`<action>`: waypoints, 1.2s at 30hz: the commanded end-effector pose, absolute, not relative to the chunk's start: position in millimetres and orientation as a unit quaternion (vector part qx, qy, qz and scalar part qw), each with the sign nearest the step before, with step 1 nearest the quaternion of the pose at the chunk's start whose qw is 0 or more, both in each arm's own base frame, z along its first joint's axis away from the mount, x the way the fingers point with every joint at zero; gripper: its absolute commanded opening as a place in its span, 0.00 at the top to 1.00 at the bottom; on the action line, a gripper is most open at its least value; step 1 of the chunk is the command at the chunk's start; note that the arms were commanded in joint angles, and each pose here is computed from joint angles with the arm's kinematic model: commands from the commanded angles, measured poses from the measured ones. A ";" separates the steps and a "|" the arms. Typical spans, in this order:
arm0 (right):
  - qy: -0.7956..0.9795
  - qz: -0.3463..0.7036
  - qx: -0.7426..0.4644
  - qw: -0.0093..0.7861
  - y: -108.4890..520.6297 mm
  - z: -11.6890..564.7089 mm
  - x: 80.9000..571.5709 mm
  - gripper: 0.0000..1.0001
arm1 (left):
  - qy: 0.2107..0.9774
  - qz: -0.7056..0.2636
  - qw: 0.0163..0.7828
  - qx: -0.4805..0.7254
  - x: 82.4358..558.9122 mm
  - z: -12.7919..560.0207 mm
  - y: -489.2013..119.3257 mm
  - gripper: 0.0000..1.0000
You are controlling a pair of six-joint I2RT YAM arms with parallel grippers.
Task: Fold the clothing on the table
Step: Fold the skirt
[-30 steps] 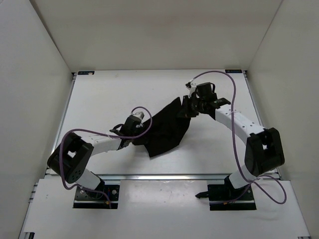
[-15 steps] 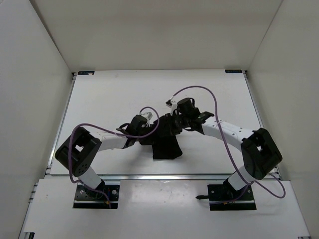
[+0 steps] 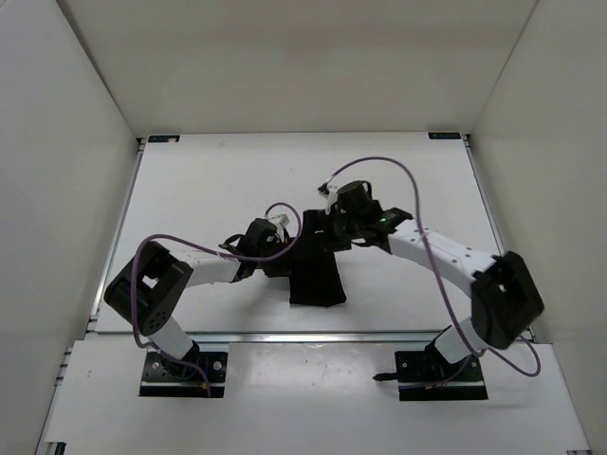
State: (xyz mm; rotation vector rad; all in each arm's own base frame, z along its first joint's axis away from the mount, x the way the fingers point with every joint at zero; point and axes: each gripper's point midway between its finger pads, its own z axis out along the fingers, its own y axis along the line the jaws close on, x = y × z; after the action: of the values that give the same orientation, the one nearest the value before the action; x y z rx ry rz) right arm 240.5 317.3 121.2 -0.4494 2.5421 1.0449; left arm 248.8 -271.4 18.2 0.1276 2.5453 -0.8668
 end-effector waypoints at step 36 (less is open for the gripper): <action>0.875 0.409 -0.170 0.196 323.6 95.7 249.6 0.77 | 0.931 -0.272 0.244 0.015 241.0 55.2 -215.7 1.00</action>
State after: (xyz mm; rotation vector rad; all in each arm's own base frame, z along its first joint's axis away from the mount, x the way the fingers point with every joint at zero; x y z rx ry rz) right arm 247.1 304.0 79.4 -0.3895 2.5301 1.0912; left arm 235.7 -231.1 39.6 0.0670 2.5968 -0.7576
